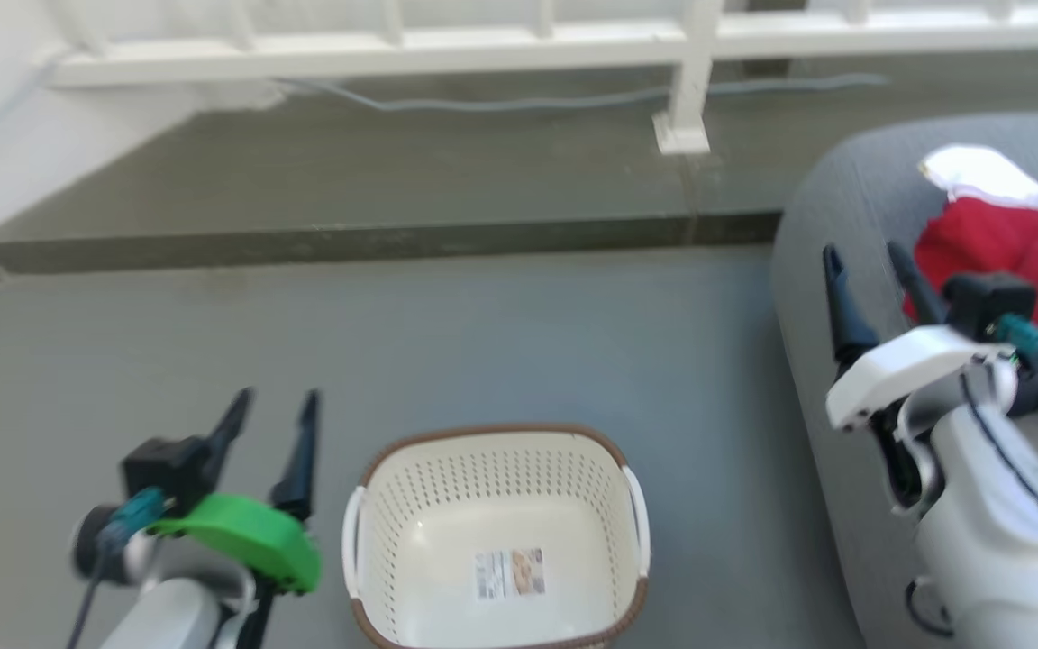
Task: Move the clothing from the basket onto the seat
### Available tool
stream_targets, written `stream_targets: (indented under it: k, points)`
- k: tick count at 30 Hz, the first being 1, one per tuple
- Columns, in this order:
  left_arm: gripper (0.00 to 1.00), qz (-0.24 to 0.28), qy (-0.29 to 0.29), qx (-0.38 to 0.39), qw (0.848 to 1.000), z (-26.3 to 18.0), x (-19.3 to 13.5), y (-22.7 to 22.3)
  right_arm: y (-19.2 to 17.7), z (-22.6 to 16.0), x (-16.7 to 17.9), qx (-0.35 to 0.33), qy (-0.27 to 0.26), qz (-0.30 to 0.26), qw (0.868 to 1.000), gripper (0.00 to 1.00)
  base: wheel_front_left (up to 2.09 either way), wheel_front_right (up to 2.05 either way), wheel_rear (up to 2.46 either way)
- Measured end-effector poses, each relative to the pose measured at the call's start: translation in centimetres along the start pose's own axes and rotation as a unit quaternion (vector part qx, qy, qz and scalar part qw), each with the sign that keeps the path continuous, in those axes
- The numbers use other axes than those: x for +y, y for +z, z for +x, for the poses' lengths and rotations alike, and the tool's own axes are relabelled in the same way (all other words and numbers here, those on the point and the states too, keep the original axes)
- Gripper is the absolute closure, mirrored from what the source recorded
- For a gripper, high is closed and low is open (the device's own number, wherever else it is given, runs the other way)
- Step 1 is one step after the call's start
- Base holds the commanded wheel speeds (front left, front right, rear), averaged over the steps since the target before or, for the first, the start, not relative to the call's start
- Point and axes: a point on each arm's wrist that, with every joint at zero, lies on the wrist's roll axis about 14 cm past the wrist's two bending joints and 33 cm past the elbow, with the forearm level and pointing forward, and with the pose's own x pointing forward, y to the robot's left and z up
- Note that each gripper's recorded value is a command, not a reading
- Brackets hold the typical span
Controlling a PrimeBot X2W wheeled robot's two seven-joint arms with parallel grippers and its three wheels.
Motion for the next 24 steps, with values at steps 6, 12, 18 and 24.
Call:
stream_targets:
  k: [6, 12, 18, 24]
  points:
    - [0.0, 0.005, 0.06, -0.027, 0.998, -3.1, 3.5, 1.7, 0.8, -1.4, 3.4, -0.019, 0.025, 0.014, 0.999, 0.0, 0.0, 0.0, 0.0]
    - [0.0, 0.002, 0.087, -0.064, 0.994, -5.0, 4.8, 3.7, 1.0, -3.1, 5.0, -0.031, 0.037, 0.021, 0.999, 0.0, 0.0, 0.0, 0.0]
    - [0.0, 0.001, 0.111, -0.071, 0.991, -6.3, 6.0, 3.8, 0.3, -4.6, 5.3, -0.028, 0.032, 0.027, 0.999, 0.0, 0.0, 0.0, 0.0]
    - [0.0, -0.001, 0.137, -0.073, 0.988, -7.5, 7.4, 3.6, -0.5, -5.9, 4.9, -0.021, 0.015, 0.035, 0.999, 0.0, 0.0, 0.0, 0.0]
